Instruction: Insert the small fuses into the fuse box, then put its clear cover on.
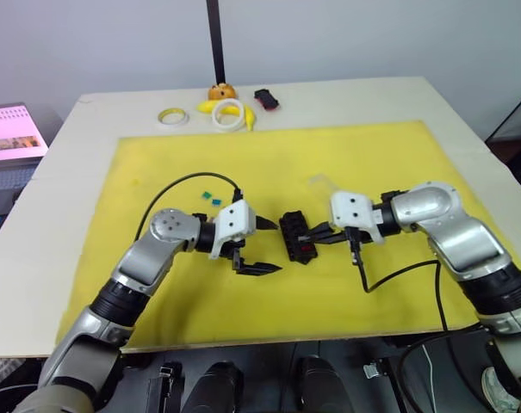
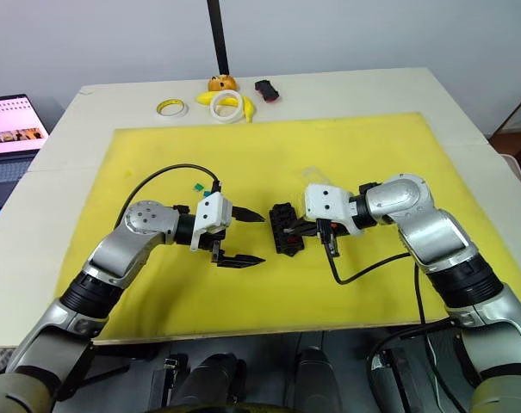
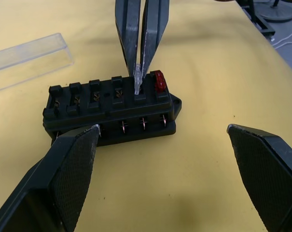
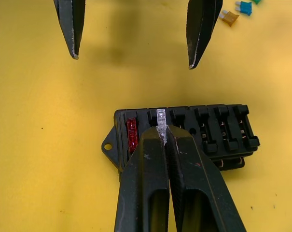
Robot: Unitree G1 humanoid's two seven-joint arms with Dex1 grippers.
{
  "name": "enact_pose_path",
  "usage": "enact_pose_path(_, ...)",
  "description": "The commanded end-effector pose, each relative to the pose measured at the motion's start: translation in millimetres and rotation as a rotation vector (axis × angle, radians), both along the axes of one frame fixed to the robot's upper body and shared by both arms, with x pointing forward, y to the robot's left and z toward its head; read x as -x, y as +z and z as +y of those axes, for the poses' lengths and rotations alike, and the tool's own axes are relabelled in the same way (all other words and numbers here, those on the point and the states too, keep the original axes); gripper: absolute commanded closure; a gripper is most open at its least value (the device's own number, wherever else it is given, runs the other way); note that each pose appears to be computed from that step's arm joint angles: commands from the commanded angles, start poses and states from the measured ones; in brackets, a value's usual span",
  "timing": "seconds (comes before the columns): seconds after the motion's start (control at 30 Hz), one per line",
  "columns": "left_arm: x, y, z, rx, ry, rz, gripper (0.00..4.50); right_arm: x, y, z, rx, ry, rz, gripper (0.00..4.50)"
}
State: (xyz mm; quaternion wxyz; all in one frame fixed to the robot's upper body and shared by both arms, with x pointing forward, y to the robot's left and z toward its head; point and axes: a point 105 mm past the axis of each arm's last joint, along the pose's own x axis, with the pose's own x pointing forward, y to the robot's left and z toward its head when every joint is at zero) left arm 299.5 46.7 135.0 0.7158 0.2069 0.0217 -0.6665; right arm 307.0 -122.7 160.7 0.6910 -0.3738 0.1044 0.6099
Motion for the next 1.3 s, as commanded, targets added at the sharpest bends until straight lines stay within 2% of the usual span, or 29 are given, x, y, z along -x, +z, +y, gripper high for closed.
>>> enact_pose_path(0.03, 0, 8, -2, 0.012, -0.005, -0.033, 0.04, 0, 13, 3, -0.001, 0.032, -0.047, 4.50)
enact_pose_path(0.67, 1, 7, -5, 0.010, -0.007, -0.036, 0.04, -4, 3, 7, 0.070, 0.126, -0.055, 4.50)
enact_pose_path(1.3, -1, 7, -6, 0.014, -0.006, -0.039, 0.04, -6, 11, 6, 0.042, 0.089, 0.008, 4.50)
